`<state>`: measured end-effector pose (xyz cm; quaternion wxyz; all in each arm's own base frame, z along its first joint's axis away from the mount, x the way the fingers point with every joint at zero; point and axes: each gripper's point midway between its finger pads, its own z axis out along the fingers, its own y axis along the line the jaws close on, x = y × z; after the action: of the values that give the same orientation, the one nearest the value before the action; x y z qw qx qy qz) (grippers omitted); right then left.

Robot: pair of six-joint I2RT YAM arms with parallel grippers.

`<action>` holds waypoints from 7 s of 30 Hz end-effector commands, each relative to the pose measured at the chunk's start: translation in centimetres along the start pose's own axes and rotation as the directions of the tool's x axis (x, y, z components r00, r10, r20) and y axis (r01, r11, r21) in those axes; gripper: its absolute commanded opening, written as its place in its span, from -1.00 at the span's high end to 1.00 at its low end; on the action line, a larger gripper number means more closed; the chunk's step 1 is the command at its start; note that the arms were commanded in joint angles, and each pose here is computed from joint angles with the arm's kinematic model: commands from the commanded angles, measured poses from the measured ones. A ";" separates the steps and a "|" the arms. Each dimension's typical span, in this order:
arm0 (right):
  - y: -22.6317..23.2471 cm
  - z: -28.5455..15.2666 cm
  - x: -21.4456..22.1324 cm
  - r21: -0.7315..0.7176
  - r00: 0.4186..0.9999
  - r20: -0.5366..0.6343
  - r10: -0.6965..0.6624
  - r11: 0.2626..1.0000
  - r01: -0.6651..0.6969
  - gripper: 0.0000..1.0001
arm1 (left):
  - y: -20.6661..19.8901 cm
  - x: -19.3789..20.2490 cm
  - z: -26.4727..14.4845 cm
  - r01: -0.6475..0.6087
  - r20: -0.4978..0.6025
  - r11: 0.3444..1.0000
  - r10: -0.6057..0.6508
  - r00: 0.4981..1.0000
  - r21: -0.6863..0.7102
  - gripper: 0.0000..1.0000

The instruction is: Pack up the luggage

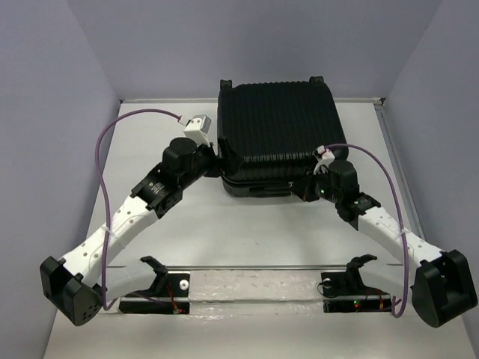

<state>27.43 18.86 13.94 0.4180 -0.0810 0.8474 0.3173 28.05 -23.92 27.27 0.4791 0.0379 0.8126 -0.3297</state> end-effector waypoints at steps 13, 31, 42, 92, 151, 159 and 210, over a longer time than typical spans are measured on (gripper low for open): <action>9.6 2.5 0.3 -0.328 0.996 0.033 -0.086 0.940 0.092 0.86 | 4.4 -1.8 4.2 0.139 -0.032 0.986 -0.136 0.990 0.094 -0.94; 20.2 1.6 -2.2 -0.287 0.954 0.099 -0.282 0.910 0.298 -0.85 | 4.1 -2.1 0.6 0.090 0.046 0.996 -0.090 0.995 0.003 -0.94; -5.6 -8.6 -21.5 0.405 0.883 0.465 -0.070 0.903 -0.142 -1.00 | 6.2 -3.7 1.0 0.023 0.026 0.998 -0.021 0.999 -0.063 -0.98; 11.1 -5.0 -26.3 -0.379 0.864 0.483 -0.143 0.855 0.353 0.02 | -5.1 -0.9 0.5 0.075 0.058 0.975 -0.089 0.994 0.210 -0.98; 2.5 3.9 -1.2 -0.504 0.963 0.253 -0.090 0.837 0.211 0.43 | -4.5 9.4 2.0 -0.009 -0.141 0.980 0.038 0.989 0.199 -0.85; 2.9 4.4 -0.2 -0.518 0.970 0.232 -0.069 0.835 0.183 0.86 | -4.3 8.2 3.4 -0.023 -0.116 0.985 0.044 0.992 0.172 -0.85; 15.1 5.3 3.6 -0.372 0.868 0.397 0.298 0.917 -0.144 0.86 | 21.4 -13.6 -1.3 0.451 0.334 0.876 -0.379 0.863 -0.171 -0.97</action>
<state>24.07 33.02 12.27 0.5342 0.0475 0.7090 0.4578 40.88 -2.38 27.05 0.5118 -0.2597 0.7639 -0.2952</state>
